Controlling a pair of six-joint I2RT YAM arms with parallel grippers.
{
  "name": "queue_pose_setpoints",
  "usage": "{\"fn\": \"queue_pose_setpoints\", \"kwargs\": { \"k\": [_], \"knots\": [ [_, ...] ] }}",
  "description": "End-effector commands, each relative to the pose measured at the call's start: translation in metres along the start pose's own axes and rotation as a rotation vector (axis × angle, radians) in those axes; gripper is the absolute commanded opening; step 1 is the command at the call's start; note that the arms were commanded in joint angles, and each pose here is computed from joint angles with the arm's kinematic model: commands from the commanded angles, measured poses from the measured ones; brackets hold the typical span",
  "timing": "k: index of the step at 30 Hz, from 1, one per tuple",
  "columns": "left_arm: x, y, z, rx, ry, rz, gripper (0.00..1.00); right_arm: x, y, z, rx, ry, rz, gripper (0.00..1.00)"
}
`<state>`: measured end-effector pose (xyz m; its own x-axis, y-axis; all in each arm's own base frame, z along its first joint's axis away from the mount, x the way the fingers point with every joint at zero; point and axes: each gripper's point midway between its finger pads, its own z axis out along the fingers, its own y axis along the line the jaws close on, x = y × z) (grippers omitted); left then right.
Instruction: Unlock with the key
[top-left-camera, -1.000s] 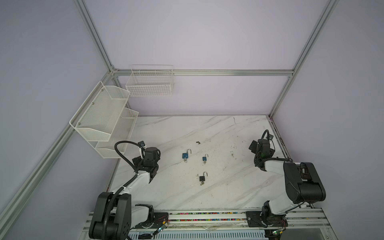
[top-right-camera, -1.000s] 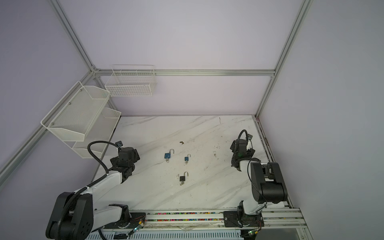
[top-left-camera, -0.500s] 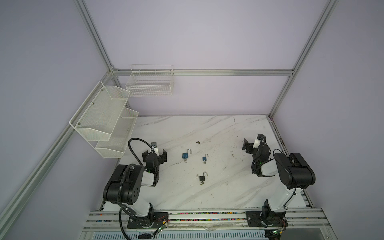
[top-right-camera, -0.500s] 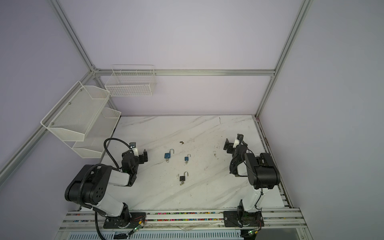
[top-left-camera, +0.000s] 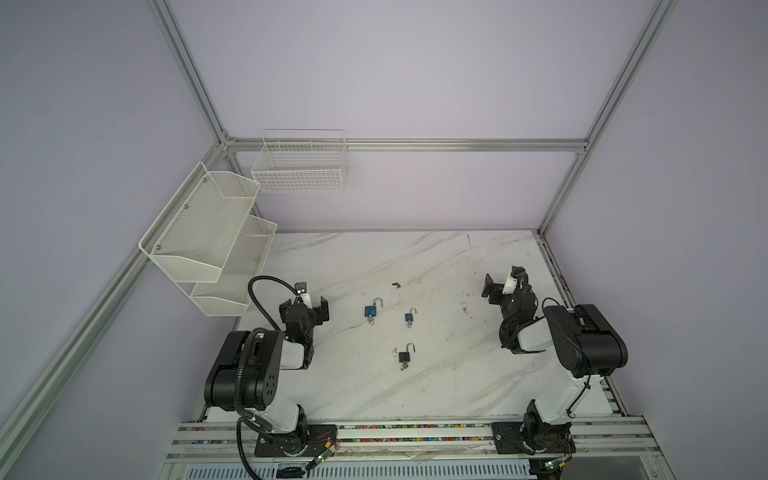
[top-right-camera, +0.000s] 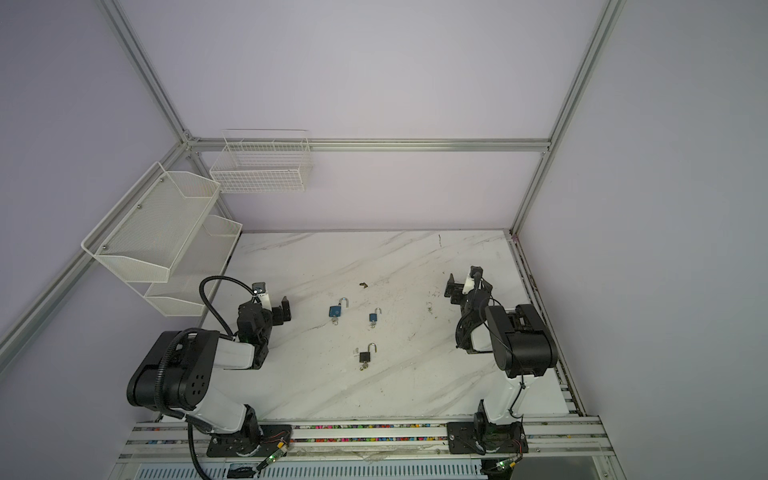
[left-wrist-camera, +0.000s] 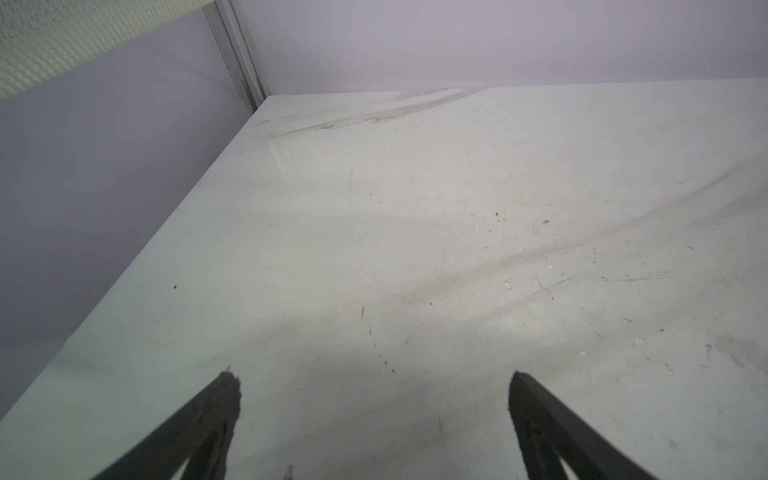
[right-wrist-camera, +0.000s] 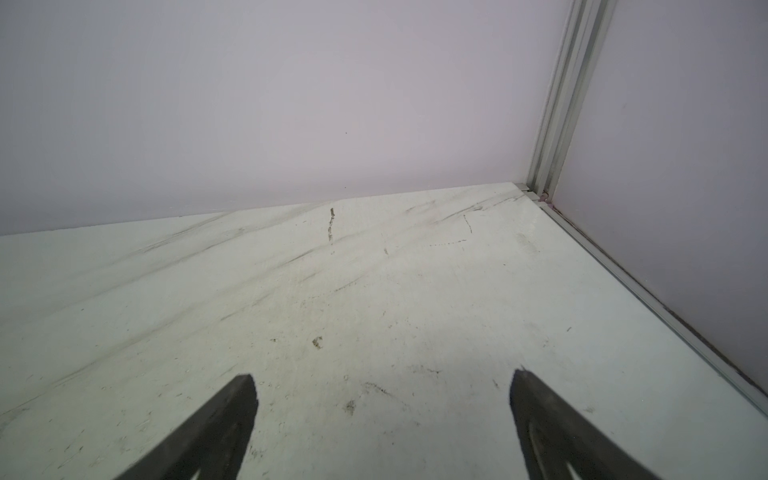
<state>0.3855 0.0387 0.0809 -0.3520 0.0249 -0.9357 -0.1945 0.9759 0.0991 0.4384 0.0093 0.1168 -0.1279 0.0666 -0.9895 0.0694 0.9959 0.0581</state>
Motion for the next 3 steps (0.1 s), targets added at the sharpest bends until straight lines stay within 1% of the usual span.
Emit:
{"fn": "queue_pose_setpoints", "kwargs": {
  "k": [1,3],
  "knots": [
    [-0.0358,0.0,0.003,0.004,-0.105,-0.029,1.0,-0.0155,0.0035,0.0036,-0.007,-0.054,-0.018,0.98],
    [-0.0361,0.0006,0.0029,0.002,-0.107,-0.029,1.0,-0.0179,0.0008,-0.0013,0.005,-0.065,-0.018,0.98]
  ]
}}
